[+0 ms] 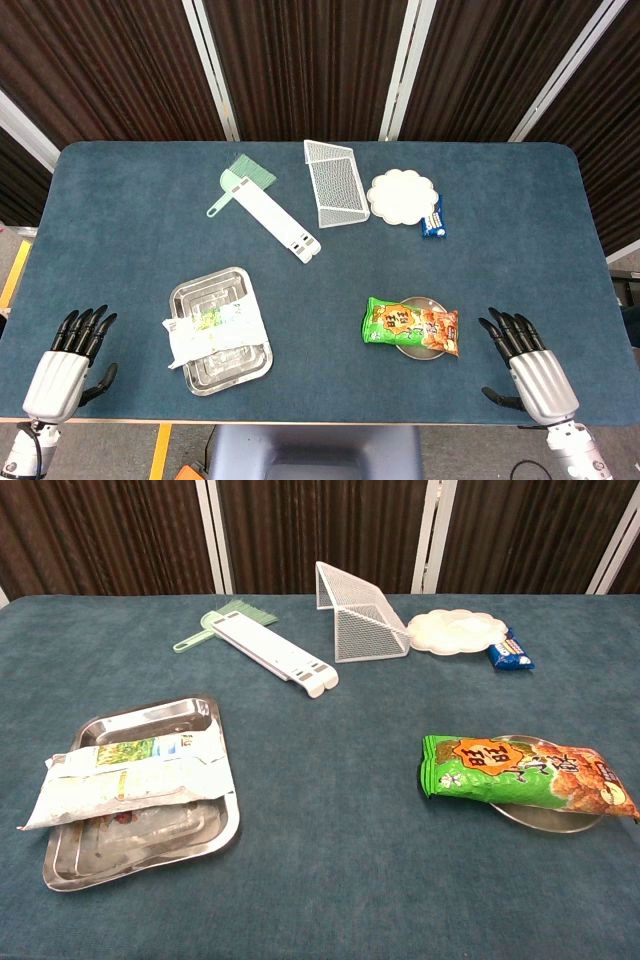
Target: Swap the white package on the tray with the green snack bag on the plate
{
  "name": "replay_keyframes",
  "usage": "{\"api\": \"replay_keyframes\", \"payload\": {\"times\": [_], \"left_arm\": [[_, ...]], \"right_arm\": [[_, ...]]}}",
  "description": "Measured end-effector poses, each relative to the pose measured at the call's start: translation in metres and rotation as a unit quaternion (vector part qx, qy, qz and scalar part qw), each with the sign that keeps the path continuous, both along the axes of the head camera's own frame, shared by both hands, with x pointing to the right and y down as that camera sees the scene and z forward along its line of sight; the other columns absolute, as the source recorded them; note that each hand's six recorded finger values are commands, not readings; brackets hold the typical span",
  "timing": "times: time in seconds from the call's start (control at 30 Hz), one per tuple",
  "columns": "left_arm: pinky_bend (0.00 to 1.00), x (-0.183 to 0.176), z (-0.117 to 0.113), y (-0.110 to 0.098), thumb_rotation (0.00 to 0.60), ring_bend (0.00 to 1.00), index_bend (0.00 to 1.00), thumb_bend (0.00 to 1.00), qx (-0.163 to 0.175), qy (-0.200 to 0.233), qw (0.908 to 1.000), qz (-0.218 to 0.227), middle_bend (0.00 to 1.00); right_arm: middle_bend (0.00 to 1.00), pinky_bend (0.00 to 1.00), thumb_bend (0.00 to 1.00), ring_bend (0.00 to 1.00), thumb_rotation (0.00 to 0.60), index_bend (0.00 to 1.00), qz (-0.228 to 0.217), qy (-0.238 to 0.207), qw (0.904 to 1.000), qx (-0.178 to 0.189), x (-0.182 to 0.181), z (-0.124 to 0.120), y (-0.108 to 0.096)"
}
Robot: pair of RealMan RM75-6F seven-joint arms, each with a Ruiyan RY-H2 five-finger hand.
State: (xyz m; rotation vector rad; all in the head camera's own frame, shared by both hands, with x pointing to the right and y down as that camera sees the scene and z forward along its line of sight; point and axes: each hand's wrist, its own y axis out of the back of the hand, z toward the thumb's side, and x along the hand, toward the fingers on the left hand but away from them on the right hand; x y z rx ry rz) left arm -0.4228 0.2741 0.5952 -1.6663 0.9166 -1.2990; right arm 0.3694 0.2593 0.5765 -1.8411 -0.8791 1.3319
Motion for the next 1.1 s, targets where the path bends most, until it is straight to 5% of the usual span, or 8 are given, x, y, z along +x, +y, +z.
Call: {"api": "replay_keyframes", "payload": {"times": [0.37, 0.73, 1.03, 1.1], "left_arm": [[0.02, 0.036, 0.023, -0.001, 0.600, 0.00, 0.00, 0.38, -0.039, 0.039, 0.9978, 0.036, 0.00], [0.06, 0.117, 0.075, -0.020, 0.600, 0.00, 0.00, 0.37, -0.126, 0.117, 0.9816, 0.082, 0.00], [0.08, 0.133, 0.114, -0.028, 0.600, 0.00, 0.00, 0.37, -0.174, 0.063, 0.9782, 0.095, 0.00], [0.16, 0.131, 0.120, -0.031, 0.600, 0.03, 0.00, 0.37, -0.179, 0.046, 0.9784, 0.093, 0.02]], "right_arm": [[0.00, 0.00, 0.20, 0.00, 0.600, 0.00, 0.005, -0.008, 1.0000, -0.001, 0.001, -0.002, -0.002], [0.00, 0.00, 0.20, 0.00, 0.600, 0.00, 0.015, -0.019, 0.9997, -0.002, 0.005, -0.004, -0.005], [0.00, 0.00, 0.20, 0.00, 0.600, 0.00, 0.022, -0.016, 0.9996, -0.002, 0.009, -0.005, -0.008], [0.00, 0.00, 0.20, 0.00, 0.600, 0.00, 0.018, -0.015, 0.9997, -0.006, 0.009, -0.004, -0.008]]}}
